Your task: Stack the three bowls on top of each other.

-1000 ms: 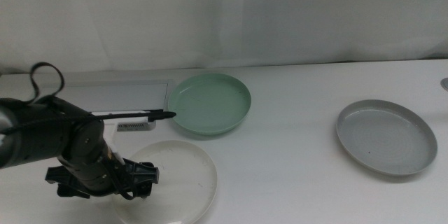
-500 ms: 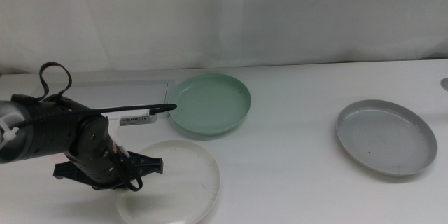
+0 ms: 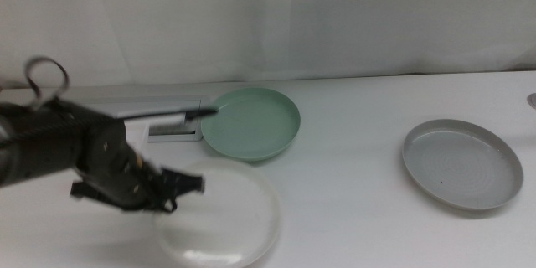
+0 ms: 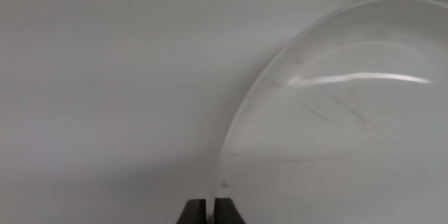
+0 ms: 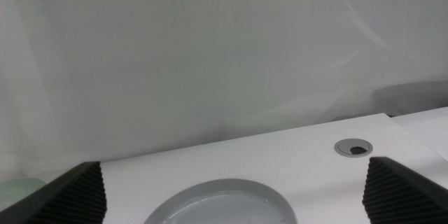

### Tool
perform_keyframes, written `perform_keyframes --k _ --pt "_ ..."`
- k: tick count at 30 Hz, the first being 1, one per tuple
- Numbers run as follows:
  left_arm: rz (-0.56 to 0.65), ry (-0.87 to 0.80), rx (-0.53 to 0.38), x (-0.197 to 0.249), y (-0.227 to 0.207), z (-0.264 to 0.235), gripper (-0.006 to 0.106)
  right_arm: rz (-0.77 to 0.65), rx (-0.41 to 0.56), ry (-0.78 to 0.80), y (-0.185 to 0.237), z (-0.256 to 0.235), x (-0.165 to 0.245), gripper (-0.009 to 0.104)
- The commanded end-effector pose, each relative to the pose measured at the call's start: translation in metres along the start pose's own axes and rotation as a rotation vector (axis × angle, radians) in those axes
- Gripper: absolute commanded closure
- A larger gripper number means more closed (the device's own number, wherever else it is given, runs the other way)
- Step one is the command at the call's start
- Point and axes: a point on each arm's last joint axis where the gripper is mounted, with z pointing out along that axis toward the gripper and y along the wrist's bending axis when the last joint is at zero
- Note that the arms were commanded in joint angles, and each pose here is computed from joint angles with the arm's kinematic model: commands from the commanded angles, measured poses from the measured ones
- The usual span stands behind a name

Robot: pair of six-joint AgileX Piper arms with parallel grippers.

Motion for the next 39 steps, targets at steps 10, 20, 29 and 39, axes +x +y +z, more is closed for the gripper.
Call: perform_keyframes --k 10,20,29,39 --pt "0.139 -0.161 0.196 -0.01 -0.081 -0.075 0.103 -0.004 -0.001 0.023 -0.001 0.0 0.012 -0.008" --pt "0.178 -0.072 0.183 -0.002 -0.108 -0.025 0.103 -0.004 -0.001 0.026 -0.001 0.0 0.012 -0.008" --pt "0.193 0.031 0.122 0.005 -0.11 0.017 0.103 -0.004 -0.001 0.026 -0.001 0.0 0.012 -0.008" --pt "0.201 0.016 0.131 0.003 -0.111 0.018 0.084 -0.004 -0.001 0.026 -0.001 0.0 0.012 -0.008"
